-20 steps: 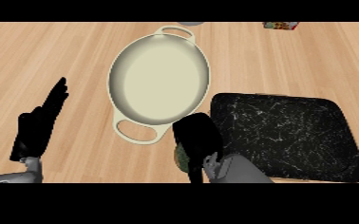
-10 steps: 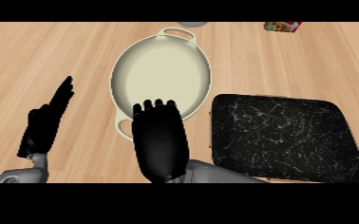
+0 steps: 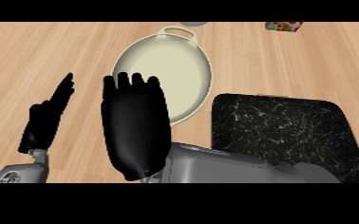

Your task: Pick the squash from the tray and place it in the pot

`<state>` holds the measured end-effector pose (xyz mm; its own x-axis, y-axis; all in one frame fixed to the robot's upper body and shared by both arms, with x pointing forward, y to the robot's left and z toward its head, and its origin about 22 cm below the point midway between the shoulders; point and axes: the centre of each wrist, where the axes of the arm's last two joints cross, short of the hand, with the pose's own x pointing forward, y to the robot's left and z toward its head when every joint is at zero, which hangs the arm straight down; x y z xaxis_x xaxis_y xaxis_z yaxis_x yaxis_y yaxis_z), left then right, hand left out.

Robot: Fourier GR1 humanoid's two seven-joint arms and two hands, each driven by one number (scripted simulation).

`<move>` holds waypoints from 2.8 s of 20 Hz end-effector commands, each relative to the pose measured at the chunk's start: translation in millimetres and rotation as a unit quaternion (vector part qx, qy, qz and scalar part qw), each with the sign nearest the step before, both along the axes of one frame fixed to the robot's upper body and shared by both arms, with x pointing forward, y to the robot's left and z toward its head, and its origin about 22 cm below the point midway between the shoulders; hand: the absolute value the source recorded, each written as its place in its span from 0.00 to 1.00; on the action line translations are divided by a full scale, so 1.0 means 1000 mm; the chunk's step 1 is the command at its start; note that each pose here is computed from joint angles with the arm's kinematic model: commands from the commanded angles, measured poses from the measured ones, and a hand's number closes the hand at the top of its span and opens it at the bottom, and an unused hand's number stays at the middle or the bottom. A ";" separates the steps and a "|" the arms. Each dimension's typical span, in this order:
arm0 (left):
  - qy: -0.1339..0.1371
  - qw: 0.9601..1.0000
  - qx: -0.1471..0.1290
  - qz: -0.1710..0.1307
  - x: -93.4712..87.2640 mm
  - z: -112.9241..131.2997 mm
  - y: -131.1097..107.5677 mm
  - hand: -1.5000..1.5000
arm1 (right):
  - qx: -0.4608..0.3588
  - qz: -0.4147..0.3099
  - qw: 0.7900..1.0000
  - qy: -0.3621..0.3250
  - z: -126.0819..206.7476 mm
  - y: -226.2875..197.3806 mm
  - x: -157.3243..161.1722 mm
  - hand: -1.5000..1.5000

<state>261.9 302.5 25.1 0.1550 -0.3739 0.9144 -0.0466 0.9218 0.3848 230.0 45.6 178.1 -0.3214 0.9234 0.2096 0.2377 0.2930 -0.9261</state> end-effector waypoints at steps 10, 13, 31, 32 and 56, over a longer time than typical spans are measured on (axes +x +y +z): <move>-0.011 1.000 -0.006 0.002 -0.001 0.000 0.002 0.50 | 0.118 -0.065 0.991 -0.016 0.047 0.029 0.059 1.00; -0.002 1.000 0.001 0.005 -0.006 0.007 -0.004 0.50 | 0.114 -0.072 0.991 -0.014 0.038 0.032 0.076 1.00; -0.021 1.000 -0.002 -0.008 0.005 0.008 -0.001 0.50 | 0.106 -0.102 0.988 0.052 -0.025 -0.025 0.176 0.00; -0.020 1.000 0.004 -0.017 0.006 0.004 -0.007 0.50 | 0.112 -0.098 0.987 0.064 -0.029 -0.024 0.173 0.00; -0.015 1.000 -0.004 0.008 0.001 0.003 0.006 0.50 | 0.453 0.023 0.890 0.032 0.008 -0.028 0.172 0.00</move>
<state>265.9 298.2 25.8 0.1199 -0.3703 0.9211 -0.0648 0.9229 0.3795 400.4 18.8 180.4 -0.3217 0.4360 0.8405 0.2185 0.8979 -0.3822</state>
